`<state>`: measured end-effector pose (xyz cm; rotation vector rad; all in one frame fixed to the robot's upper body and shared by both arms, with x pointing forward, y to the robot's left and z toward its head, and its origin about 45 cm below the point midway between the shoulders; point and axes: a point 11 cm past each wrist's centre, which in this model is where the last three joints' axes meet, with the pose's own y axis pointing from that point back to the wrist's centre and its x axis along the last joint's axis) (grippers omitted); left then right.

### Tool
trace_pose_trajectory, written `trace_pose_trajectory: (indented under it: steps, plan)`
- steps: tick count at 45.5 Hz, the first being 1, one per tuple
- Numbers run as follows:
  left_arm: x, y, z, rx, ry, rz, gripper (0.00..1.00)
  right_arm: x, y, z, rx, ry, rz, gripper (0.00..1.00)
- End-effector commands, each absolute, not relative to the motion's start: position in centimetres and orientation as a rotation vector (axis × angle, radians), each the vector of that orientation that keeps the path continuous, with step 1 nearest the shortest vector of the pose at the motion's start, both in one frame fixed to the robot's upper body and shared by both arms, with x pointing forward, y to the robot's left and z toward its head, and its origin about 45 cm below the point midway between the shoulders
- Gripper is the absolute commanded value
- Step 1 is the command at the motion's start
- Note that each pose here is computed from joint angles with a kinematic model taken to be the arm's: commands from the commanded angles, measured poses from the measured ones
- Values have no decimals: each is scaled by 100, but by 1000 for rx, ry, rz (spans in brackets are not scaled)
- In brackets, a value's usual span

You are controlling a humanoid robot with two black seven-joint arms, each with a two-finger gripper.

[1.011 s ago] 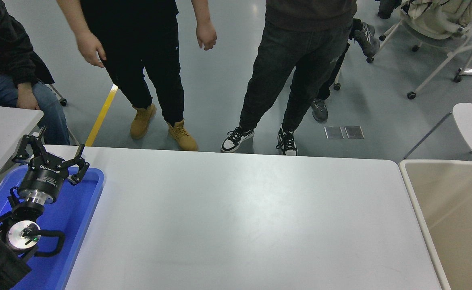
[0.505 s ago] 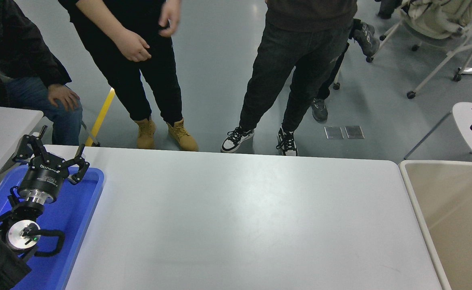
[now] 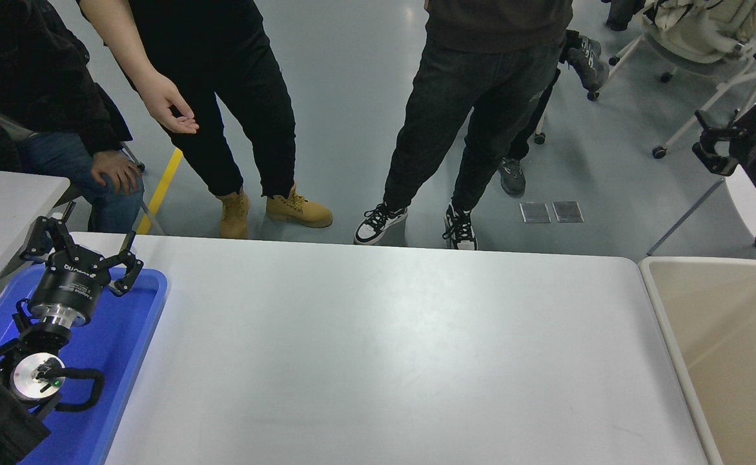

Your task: Clean the table surface

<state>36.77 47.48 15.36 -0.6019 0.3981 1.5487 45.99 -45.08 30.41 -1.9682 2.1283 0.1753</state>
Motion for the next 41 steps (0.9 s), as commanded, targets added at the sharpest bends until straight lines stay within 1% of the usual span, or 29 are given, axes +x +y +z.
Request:
trace_pose_trajectory:
  steps: [1, 8, 41]
  plan:
    - [3677, 4748, 1536, -602, 398, 1549, 100, 4525, -4312, 2684, -1954, 2091, 241, 100]
    - [3677, 4748, 1536, -602, 398, 1549, 100, 4510, -4163, 2504, -1931, 2061, 310, 100]
    - [3677, 4748, 1536, -602, 398, 1549, 100, 4501, -4203, 2517, -1914, 2066, 308, 100]
